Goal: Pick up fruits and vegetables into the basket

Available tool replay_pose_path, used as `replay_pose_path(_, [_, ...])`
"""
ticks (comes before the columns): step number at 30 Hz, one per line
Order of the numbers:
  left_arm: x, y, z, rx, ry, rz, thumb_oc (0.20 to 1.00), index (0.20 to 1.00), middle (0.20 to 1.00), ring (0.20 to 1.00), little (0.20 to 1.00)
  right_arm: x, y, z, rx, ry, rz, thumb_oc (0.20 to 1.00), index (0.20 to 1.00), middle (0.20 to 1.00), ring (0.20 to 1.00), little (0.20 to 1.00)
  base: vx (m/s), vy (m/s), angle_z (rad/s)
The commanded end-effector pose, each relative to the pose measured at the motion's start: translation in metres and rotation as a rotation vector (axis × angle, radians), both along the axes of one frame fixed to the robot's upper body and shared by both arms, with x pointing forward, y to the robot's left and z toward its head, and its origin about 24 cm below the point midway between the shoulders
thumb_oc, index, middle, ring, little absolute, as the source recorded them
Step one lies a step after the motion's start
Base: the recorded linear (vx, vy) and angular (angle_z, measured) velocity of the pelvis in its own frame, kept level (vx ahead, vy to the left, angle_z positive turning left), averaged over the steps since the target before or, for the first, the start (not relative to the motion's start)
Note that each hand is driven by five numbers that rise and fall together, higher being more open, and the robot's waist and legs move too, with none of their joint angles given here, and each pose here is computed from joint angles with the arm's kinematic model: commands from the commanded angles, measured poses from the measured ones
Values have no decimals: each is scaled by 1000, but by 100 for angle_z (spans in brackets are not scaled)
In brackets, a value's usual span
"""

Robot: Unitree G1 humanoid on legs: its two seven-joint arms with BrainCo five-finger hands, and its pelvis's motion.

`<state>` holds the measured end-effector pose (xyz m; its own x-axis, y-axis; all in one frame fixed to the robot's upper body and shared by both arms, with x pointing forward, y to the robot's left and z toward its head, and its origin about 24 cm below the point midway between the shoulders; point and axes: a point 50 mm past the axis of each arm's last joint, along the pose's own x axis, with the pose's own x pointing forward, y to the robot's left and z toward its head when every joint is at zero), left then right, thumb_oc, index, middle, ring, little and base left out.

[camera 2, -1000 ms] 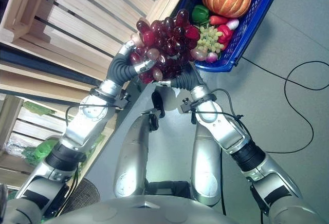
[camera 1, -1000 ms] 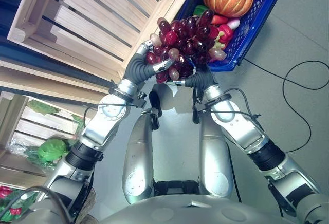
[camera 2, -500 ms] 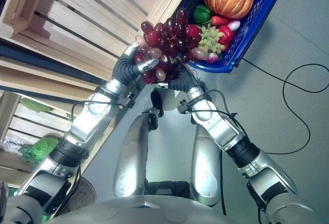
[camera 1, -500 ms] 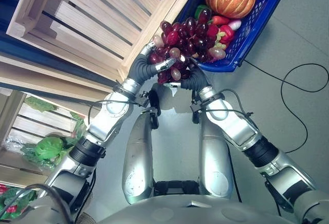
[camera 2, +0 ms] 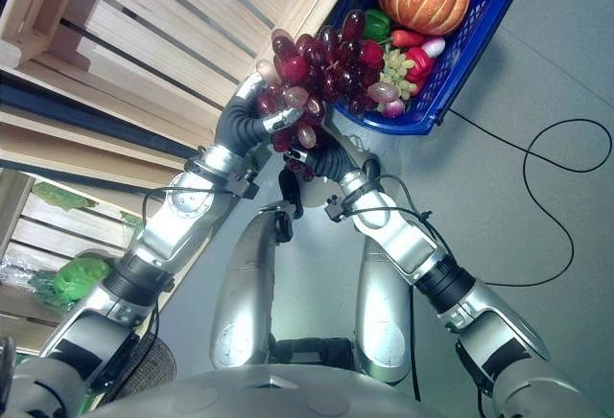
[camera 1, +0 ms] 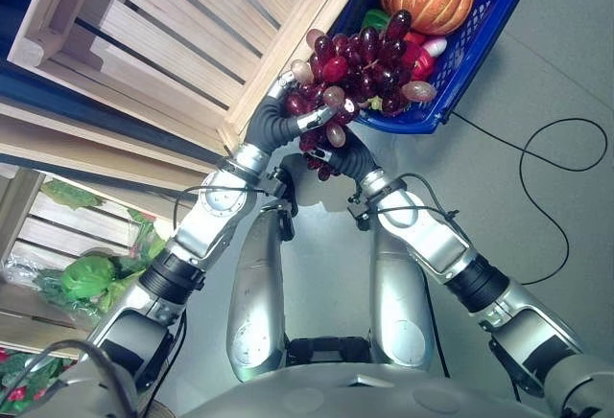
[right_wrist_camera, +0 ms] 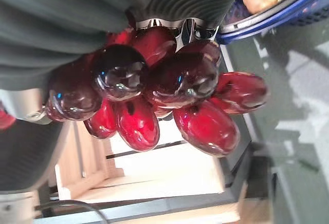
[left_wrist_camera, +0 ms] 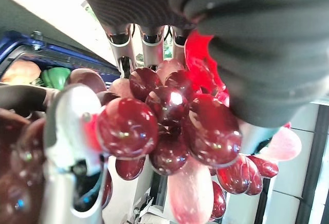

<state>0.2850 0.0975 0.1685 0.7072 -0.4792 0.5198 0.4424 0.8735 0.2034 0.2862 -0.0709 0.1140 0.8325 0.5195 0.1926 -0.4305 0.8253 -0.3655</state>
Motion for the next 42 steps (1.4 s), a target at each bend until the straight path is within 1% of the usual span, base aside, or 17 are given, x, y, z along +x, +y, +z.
replay_pose_path(1, [-25,-15,27,-52,-247,-70,1000,1000,1000,1000,1000,-7,14,36,231,-115,106,200,200,200,200,200,0,0,0])
replay_pose_path(3, [-27,-14,31,-15,-314,-15,1000,1000,1000,1000,1000,-6,9,39,271,-128,95,200,200,200,200,200,0,0,0])
replay_pose_path(5, [-29,-11,35,31,-420,98,1000,1000,1000,1000,1000,-6,2,45,313,-152,86,200,200,200,200,200,0,0,0])
replay_pose_path(6, [-30,-9,37,75,-513,210,1000,1000,1000,1000,1000,-6,-2,47,335,-163,78,200,200,200,200,200,0,0,0])
replay_pose_path(7, [-28,-2,42,159,-640,388,1000,1000,1000,1000,1000,-6,-10,52,361,-192,58,200,200,200,200,200,29,-41,2])
replay_pose_path(8, [-25,4,45,201,-687,479,1000,1000,1000,1000,1000,-6,-17,57,377,-211,48,200,200,200,200,200,31,-52,2])
replay_pose_path(10, [-19,18,48,274,-721,629,1000,1000,1000,1000,1000,-8,-31,66,398,-269,20,200,200,200,200,200,22,-52,0])
replay_pose_path(11, [-18,21,48,284,-729,657,1000,1000,1000,1000,1000,-9,-34,68,403,-277,15,200,200,200,200,200,19,-47,0])
replay_pose_path(13, [-13,37,49,367,-748,795,1000,1000,1000,1000,1000,-13,-49,76,419,-332,-7,200,200,200,200,200,23,-42,2])
replay_pose_path(16, [-9,56,45,435,-715,890,1000,1000,1000,1000,1000,-18,-68,87,422,-409,-50,200,200,200,200,200,27,-36,2])
replay_pose_path(22, [-7,84,24,555,-547,903,1000,1000,1000,1000,1000,-25,-105,105,416,-540,-165,200,200,200,200,200,12,-62,4])
replay_pose_path(26, [-5,91,-4,697,-344,759,1000,1000,1000,1000,1000,-22,-133,114,465,-548,-236,200,200,200,200,200,8,-82,7])
replay_pose_path(28, [-5,91,-8,717,-307,729,1000,1000,1000,1000,1000,-21,-139,115,471,-542,-246,200,200,200,200,200,1,-61,4])
replay_pose_path(29, [-7,93,-27,748,-168,626,1000,1000,1000,1000,1000,-18,-150,116,482,-517,-271,200,200,200,200,200,-5,-69,4])
replay_pose_path(30, [-8,94,-35,756,-96,589,1000,1000,1000,1000,1000,-15,-157,118,481,-506,-283,200,200,200,200,200,-5,-87,4])
replay_pose_path(34, [-14,103,-63,750,67,491,1000,1000,1000,1000,1000,-2,-182,125,501,-422,-311,200,200,200,200,200,-6,-62,12])
replay_pose_path(42, [-25,112,-95,781,203,421,1000,1000,1000,1000,1000,28,-215,122,521,-207,-378,200,200,200,200,200,33,-50,10])
